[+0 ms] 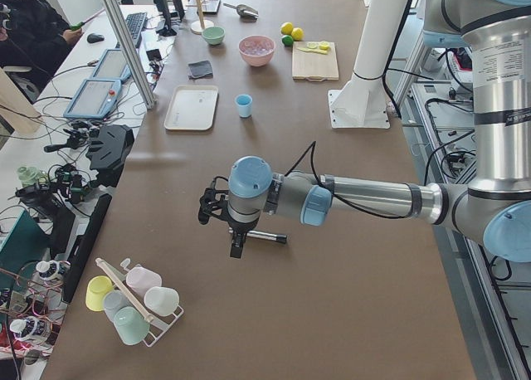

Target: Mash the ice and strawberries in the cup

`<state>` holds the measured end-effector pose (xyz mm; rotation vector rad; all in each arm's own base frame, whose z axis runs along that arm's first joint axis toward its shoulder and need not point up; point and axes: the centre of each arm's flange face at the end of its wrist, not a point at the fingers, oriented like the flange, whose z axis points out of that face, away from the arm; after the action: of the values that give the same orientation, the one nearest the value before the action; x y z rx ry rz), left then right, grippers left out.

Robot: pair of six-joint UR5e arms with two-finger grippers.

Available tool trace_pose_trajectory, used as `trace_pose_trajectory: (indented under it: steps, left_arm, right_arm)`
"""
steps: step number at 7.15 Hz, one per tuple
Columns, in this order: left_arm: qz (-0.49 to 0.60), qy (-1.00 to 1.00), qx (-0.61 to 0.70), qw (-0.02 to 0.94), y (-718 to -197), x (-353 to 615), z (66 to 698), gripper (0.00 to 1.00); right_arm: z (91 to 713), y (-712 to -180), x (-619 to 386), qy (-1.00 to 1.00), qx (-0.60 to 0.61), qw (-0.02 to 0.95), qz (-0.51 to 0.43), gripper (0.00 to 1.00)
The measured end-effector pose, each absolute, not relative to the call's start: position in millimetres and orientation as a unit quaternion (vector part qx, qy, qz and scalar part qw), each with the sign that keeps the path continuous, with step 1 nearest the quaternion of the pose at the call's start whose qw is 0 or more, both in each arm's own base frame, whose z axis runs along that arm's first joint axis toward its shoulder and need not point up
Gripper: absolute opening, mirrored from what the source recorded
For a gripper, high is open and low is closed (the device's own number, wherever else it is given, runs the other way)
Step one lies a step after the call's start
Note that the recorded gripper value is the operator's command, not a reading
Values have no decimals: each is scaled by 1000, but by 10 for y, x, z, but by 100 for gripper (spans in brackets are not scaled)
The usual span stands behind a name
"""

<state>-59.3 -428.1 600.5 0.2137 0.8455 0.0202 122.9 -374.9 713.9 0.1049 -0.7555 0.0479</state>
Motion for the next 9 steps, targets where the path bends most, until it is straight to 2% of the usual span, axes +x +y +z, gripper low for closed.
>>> trace_pose_trajectory:
  steps: [6,9]
  left_arm:
    - [-1,409,95,908,-4146,-662,6345,99]
    - [-7,411,88,907,-4122,-677,6405,99]
  right_arm:
    - [7003,-4012,1218,-370,36,927,48,100]
    - [7092,-3955,1198,-372,24,926,53,100]
